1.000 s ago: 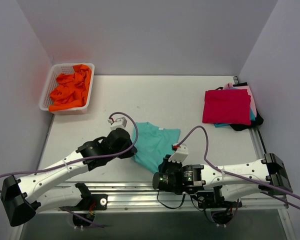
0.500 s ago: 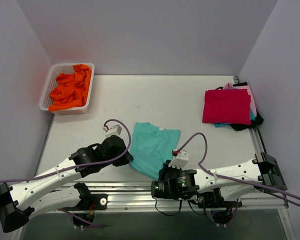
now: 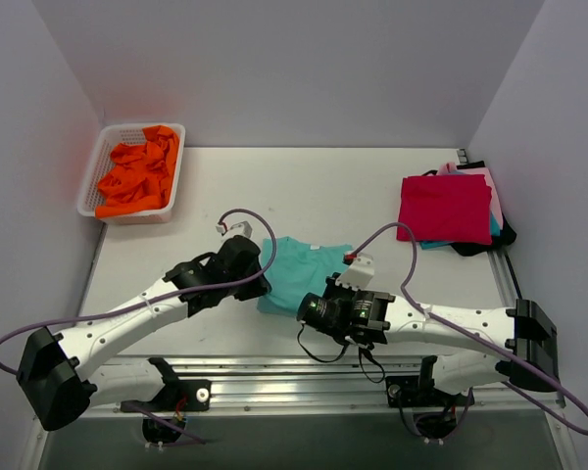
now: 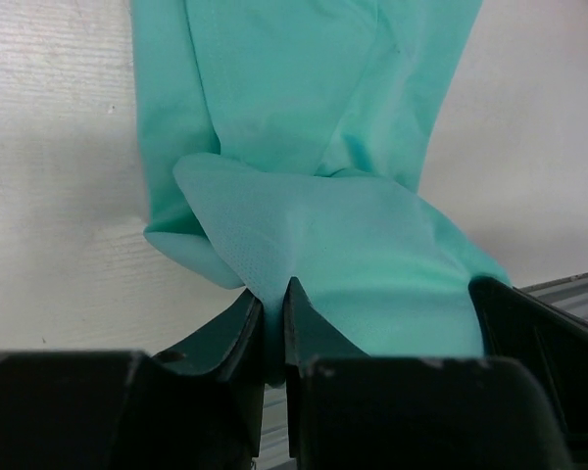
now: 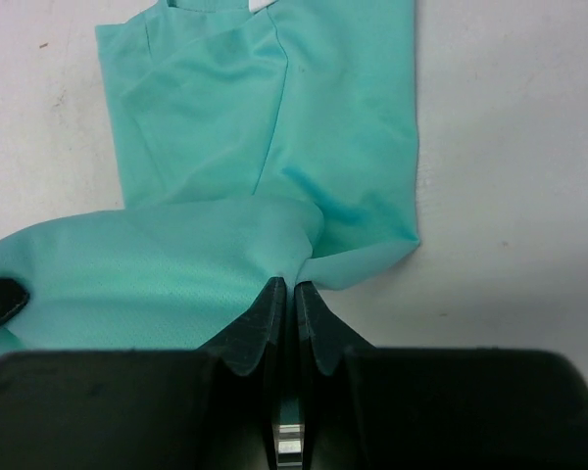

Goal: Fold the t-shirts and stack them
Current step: Fold the long partially folded tshirt into a neat square, then put the neatly folded tshirt into the corner of the board with the right arm

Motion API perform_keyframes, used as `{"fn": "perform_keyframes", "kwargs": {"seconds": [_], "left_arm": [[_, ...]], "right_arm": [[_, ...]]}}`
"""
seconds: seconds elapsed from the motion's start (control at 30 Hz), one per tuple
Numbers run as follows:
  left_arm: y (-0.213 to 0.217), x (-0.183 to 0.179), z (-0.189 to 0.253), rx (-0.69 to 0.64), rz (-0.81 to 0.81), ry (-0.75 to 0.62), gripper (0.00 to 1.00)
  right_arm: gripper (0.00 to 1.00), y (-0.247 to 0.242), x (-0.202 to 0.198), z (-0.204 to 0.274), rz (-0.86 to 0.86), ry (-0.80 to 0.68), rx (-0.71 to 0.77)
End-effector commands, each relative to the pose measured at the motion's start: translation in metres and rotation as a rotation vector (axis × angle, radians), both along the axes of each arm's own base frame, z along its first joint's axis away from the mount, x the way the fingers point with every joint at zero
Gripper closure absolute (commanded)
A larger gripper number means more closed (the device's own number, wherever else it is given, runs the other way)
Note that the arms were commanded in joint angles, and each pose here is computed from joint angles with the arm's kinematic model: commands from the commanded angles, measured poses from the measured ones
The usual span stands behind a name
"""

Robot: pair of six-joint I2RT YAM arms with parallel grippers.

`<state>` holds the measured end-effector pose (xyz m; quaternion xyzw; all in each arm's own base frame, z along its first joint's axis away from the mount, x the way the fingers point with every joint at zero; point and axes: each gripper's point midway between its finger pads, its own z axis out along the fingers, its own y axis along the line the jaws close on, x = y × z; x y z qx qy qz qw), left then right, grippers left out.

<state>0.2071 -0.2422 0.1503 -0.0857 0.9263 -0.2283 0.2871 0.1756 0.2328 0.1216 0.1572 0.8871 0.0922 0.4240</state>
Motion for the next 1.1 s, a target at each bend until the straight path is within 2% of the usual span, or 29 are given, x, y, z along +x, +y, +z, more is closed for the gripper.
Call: {"fn": "perform_keyframes", "kwargs": {"seconds": [0.0, 0.27, 0.37, 0.43, 0.47, 0.5, 0.53, 0.57, 0.6, 0.63, 0.67, 0.7, 0.8, 0.87, 0.93, 0.97, 1.0, 1.03, 1.07], "left_arm": [[-0.011, 0.019, 0.019, -0.056, -0.019, -0.046, 0.83], [-0.008, 0.045, 0.015, -0.061, 0.001, -0.04, 0.83], [-0.006, 0.073, 0.013, -0.067, 0.017, -0.034, 0.81], [-0.003, 0.103, -0.003, -0.065, 0.039, 0.004, 0.8], [-0.013, 0.125, 0.01, -0.107, 0.018, -0.024, 0.77], [-0.019, 0.144, -0.019, -0.079, 0.011, 0.034, 0.67], [-0.018, 0.165, -0.025, -0.082, -0.03, 0.036, 0.48], [-0.02, 0.179, -0.04, -0.046, -0.058, 0.075, 0.17], [-0.037, 0.233, -0.042, -0.026, -0.073, 0.062, 0.06], [-0.03, 0.26, -0.045, 0.047, -0.064, 0.058, 0.06], [-0.018, 0.266, -0.056, 0.085, -0.063, 0.151, 0.06], [-0.036, 0.31, -0.036, 0.034, -0.087, 0.075, 0.06], [-0.029, 0.325, -0.016, 0.013, -0.082, 0.071, 0.06], [-0.025, 0.333, 0.003, -0.009, -0.075, 0.008, 0.06], [-0.008, 0.324, 0.014, -0.005, -0.05, -0.015, 0.06], [-0.002, 0.329, 0.049, -0.035, -0.039, -0.116, 0.06], [0.004, 0.325, 0.051, -0.032, -0.028, -0.121, 0.06], [0.011, 0.317, 0.036, -0.014, -0.019, -0.089, 0.06], [0.015, 0.316, 0.054, -0.022, -0.011, -0.136, 0.06]], "right_arm": [[1.0, -0.013, 0.011, 0.002, 0.032, -0.007, -0.079], [1.0, -0.014, 0.03, -0.008, 0.025, 0.023, -0.099], [1.0, -0.017, 0.054, -0.007, 0.01, 0.025, -0.11], [1.0, -0.016, 0.075, -0.017, 0.03, 0.06, -0.14], [1.0, -0.03, 0.105, -0.013, -0.042, 0.065, -0.125], [1.0, -0.027, 0.123, -0.029, -0.045, 0.105, -0.121], [0.91, -0.032, 0.142, -0.035, -0.062, 0.133, -0.118], [0.47, -0.056, 0.171, -0.038, -0.127, 0.15, -0.136], [0.13, -0.057, 0.208, -0.036, -0.184, 0.155, -0.178], [0.0, -0.068, 0.231, -0.035, -0.228, 0.172, -0.212], [0.0, -0.088, 0.254, -0.029, -0.311, 0.187, -0.231], [0.0, -0.085, 0.284, -0.017, -0.339, 0.19, -0.254], [0.0, -0.086, 0.309, 0.013, -0.381, 0.141, -0.253], [0.0, -0.084, 0.306, 0.036, -0.364, 0.081, -0.229], [0.0, -0.085, 0.295, 0.025, -0.324, 0.085, -0.23], [0.0, -0.085, 0.294, 0.041, -0.312, 0.037, -0.19], [0.0, -0.088, 0.29, 0.04, -0.29, 0.036, -0.189], [0.0, -0.094, 0.269, 0.009, -0.249, 0.091, -0.218], [0.0, -0.078, 0.271, 0.029, -0.178, 0.009, -0.1]]}}
